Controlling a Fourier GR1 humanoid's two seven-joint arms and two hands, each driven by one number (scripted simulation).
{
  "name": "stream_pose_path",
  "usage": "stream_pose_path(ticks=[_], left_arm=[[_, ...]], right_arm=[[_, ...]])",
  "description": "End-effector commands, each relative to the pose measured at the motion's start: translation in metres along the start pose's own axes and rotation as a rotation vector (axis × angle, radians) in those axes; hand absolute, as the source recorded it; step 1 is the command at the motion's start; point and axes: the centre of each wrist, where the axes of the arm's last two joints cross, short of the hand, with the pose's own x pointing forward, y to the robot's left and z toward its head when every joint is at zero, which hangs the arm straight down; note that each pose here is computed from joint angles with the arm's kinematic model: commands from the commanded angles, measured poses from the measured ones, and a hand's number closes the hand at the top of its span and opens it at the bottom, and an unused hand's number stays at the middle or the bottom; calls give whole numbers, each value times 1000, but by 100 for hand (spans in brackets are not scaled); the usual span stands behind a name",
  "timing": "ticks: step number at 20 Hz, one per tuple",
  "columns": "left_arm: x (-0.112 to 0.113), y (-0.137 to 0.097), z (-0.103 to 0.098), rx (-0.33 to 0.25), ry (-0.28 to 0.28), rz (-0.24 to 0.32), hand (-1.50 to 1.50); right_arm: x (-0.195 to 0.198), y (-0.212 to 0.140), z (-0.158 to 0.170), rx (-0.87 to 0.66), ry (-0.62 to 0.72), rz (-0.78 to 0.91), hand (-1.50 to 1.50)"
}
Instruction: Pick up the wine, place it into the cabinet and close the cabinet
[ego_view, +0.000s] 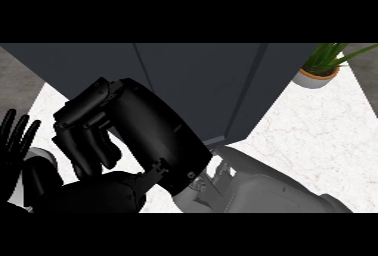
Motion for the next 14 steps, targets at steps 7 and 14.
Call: stream_pose_path(ticks=[7, 14], left_arm=[[4, 22, -13, 57, 3, -61, -150], [7, 20, -10, 49, 4, -34, -150]], right_arm=[[-50, -41, -31, -94, 58, -94, 150], [-70, -81, -33, -129, 91, -44, 150]])
